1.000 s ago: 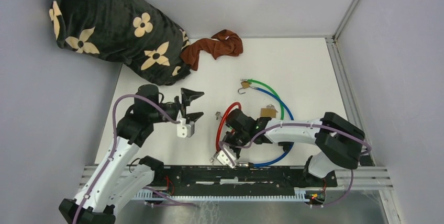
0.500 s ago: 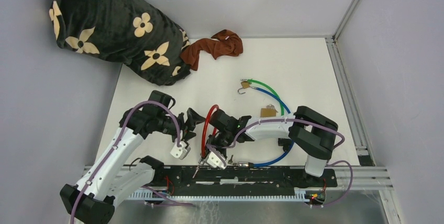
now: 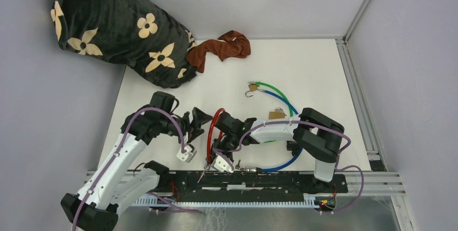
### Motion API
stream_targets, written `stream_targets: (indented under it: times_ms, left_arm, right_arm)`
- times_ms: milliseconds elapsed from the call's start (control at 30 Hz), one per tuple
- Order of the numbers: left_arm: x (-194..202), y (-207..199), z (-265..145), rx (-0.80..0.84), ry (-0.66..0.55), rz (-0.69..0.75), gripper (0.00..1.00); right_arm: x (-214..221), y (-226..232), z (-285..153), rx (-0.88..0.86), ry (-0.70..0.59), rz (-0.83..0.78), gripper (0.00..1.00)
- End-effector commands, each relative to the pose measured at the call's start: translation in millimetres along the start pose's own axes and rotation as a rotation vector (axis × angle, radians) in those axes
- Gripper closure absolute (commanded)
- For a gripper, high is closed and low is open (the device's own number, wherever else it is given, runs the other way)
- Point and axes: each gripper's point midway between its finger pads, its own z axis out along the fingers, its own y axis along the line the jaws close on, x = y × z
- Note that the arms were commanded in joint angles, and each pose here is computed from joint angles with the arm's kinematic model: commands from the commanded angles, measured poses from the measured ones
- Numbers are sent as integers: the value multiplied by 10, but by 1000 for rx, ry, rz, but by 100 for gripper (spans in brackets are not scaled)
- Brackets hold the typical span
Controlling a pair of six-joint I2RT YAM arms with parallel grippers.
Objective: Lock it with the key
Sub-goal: Adjust the lock.
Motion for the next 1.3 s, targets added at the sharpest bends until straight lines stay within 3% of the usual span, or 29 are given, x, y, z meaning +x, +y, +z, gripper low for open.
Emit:
stream_targets:
  times_ms: [0, 100, 267, 433, 833, 900, 1000, 1133, 1267]
  left_arm:
    - [-14, 757, -114, -175, -20, 223, 26]
    - [-24, 677, -8, -147, -57, 342, 25]
    - [149, 670, 55, -88, -25, 391, 26]
    - [153, 427, 194, -10, -75, 465, 28]
    - [164, 77, 354, 118, -126, 475, 63]
    - [160, -1, 353, 135, -120, 471, 64]
    - [165, -112, 349, 162, -107, 464, 56]
    - [108, -133, 366, 154, -124, 471, 37]
    - [18, -166, 386, 155, -147, 480, 44]
  right_arm:
    - [-35, -90, 34, 2, -27, -47, 100]
    - [-10, -126, 30, -4, -13, -54, 100]
    - [-19, -141, 9, 0, -7, -65, 100]
    - [-25, -158, 5, 0, -6, -74, 100]
    - [-22, -295, -5, 42, -7, -108, 100]
    - [-3, -312, -14, 52, -5, -111, 100]
    - [15, -344, -39, 68, 0, -117, 100]
    - [30, -373, -48, 70, 2, -120, 100]
    - [38, -405, -50, 75, 1, -124, 100]
